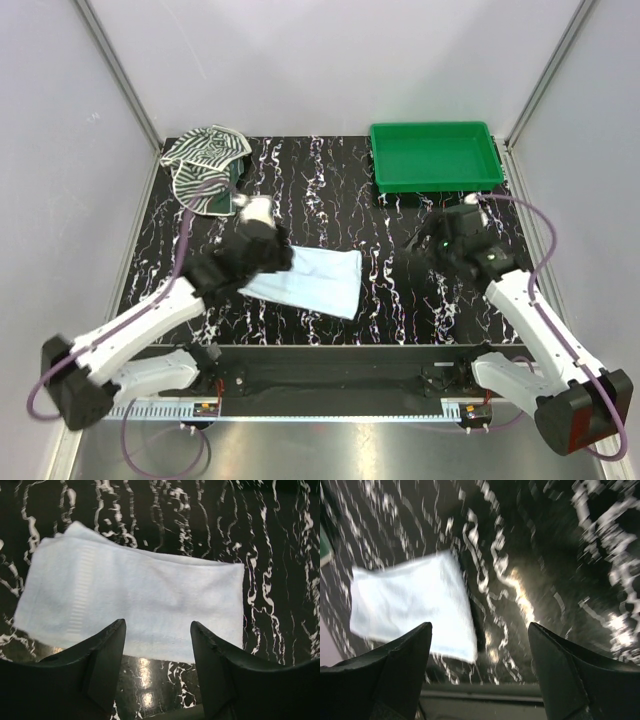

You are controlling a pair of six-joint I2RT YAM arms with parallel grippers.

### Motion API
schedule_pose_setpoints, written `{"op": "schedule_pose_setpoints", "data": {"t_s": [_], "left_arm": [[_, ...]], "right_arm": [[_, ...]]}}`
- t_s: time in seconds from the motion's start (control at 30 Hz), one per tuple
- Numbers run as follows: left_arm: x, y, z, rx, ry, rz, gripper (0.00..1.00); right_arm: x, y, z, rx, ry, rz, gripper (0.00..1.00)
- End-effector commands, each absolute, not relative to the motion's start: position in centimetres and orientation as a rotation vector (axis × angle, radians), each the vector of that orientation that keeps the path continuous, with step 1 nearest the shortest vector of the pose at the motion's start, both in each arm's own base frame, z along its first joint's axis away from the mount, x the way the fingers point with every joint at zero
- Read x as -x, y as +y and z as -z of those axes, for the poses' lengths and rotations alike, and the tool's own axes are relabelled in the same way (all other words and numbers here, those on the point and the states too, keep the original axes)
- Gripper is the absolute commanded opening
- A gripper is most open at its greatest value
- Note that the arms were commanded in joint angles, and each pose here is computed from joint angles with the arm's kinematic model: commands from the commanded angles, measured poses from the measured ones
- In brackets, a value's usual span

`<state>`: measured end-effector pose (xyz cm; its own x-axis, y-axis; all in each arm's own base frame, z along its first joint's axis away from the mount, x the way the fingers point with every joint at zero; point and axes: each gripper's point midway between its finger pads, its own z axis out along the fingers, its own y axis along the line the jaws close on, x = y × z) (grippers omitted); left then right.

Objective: Roll the towels
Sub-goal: Roll the towel

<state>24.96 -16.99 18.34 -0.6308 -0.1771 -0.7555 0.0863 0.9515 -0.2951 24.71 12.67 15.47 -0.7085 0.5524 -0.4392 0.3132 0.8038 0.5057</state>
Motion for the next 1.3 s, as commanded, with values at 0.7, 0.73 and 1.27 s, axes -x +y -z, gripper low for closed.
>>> {"op": "schedule_pose_setpoints", "data": {"t_s": [0.7, 0.73, 1.27], "left_arm": [[-17.6, -36.9, -7.1, -0.583, 2.285, -0.030, 0.58], [-17.6, -36.8, -6.5, -0.588, 2.291, -0.046, 0.58], [-17.3, -36.0, -0.8, -0.606, 2.381, -0.086, 0.43]], "right_arm": [[-22.8, 5.3, -19.1, -0.769, 2.274, -0.285, 0.86], [-22.9, 5.4, -19.0, -0.770, 2.276, -0.288, 0.86], [-22.4, 5.5, -18.6, -0.763, 2.285, -0.297, 0.85]]}}
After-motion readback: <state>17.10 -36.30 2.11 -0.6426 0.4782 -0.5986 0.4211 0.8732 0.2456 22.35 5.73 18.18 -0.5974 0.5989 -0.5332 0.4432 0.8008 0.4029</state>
